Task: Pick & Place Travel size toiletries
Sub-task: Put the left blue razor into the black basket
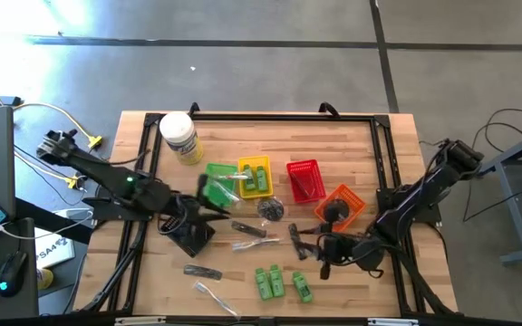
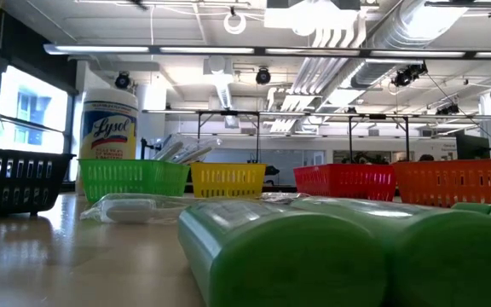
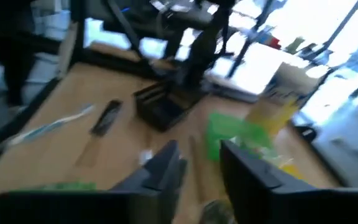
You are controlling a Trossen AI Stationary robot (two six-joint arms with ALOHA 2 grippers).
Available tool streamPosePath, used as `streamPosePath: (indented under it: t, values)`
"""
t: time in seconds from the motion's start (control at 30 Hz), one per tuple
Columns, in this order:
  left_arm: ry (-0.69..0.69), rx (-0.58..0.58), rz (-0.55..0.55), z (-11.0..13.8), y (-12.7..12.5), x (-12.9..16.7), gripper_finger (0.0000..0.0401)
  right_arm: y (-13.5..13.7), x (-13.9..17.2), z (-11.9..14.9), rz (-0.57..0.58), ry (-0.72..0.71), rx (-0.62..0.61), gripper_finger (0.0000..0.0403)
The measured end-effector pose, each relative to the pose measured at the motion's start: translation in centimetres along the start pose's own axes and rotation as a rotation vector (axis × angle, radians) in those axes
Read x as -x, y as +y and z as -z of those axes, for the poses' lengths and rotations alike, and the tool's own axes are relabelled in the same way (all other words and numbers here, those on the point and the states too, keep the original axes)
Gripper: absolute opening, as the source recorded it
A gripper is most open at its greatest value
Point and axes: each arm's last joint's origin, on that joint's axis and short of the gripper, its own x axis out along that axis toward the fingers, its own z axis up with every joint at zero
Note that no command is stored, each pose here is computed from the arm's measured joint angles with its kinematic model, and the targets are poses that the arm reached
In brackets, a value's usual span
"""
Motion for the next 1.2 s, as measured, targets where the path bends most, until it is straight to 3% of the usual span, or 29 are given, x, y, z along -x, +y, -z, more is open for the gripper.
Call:
streamPosePath:
  t: [0.13,0.43,0.6,0.8,1.0,1.2]
  values:
    - [0.099,0.021,0.040,0.8,-0.5,2.1,0.0023,-1.0,0.0,1.2,-0.113,0.033,-0.057,0.0018]
    - [0.265,-0.035,0.162,2.4,-2.3,3.6,0.0023,-6.5,1.8,5.4,-0.412,-0.298,-0.283,0.0002]
    - [0.286,-0.028,0.207,3.4,-2.6,4.0,0.0023,-8.0,2.8,7.6,-0.393,-0.322,-0.339,0.0002]
    - [0.316,0.082,0.175,5.4,-2.5,4.9,0.0022,-9.1,4.5,9.3,-0.394,-0.395,-0.387,0.0002]
    - [0.456,0.211,0.138,7.8,-2.9,4.8,0.0022,-9.8,5.5,10.4,-0.383,-0.414,-0.393,0.0002]
    - [0.566,0.177,0.162,9.4,-4.1,3.5,0.0022,-9.9,5.6,10.6,-0.365,-0.408,-0.392,0.0002]
